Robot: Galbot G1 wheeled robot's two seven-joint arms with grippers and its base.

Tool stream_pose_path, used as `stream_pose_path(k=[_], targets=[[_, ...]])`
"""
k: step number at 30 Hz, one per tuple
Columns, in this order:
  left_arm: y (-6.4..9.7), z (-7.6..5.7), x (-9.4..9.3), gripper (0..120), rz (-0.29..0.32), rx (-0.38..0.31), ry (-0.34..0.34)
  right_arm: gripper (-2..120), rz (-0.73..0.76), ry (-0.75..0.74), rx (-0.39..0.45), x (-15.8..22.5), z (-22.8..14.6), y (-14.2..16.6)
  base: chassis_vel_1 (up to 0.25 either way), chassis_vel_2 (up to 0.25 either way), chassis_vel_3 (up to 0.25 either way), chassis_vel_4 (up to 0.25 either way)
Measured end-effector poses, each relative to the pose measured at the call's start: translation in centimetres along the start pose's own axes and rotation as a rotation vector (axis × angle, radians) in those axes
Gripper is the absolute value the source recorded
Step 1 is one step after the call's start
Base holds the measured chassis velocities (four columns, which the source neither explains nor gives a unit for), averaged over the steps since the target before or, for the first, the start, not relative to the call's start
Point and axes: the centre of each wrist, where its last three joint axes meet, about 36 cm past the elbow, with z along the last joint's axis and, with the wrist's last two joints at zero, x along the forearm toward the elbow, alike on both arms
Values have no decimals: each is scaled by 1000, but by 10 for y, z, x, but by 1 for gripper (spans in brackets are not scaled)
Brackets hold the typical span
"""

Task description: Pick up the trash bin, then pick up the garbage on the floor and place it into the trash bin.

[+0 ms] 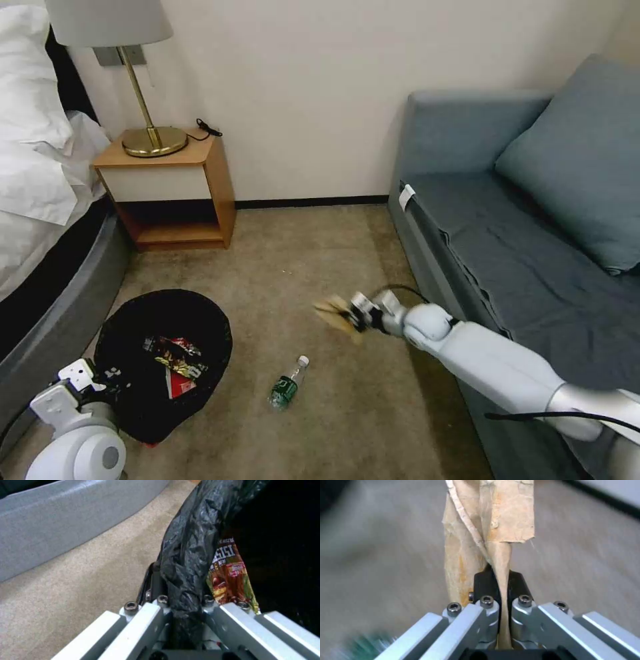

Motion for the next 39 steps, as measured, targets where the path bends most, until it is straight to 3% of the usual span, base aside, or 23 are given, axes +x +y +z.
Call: stream_pose_path(k=[1,4,5,8,10,13,14,16,18,25,28,34,39], targets=[[0,0,0,1,0,0,0,0,0,0,0,0,0,0,0,0,0,0],[-3,1,0,1,8,-2,4,0,-77,-133,-31,7,-73,44,0,0,0,0],[-3,1,0,1,8,-2,4,0,-77,-133,-31,7,-73,44,0,0,0,0],[-6,3,1,1,15,-4,8,0,-153,-202,-56,10,-124,98,0,0,0,0],[-6,3,1,1,15,-5,8,0,-163,-206,-59,9,-128,105,0,0,0,0],[-9,4,1,1,21,-6,12,0,-260,-227,-66,-8,-152,176,0,0,0,0],[-9,4,1,1,21,-6,12,0,-260,-227,-66,-8,-152,176,0,0,0,0],[-12,5,3,1,25,-9,10,0,-295,-202,-48,-29,-152,216,0,0,0,0],[-13,4,5,1,27,-8,6,0,-292,-173,-28,-47,-144,232,0,0,0,0],[-14,4,7,1,29,-7,4,1,-234,-102,25,-75,-117,249,0,0,0,0],[-14,4,7,1,29,-7,3,16,-216,-98,45,-78,-112,249,0,0,0,0],[-14,3,7,1,29,-7,2,31,-212,-107,54,-76,-113,247,0,0,0,0],[-15,3,7,1,30,-7,1,51,-211,-111,59,-74,-112,248,0,0,0,0]])
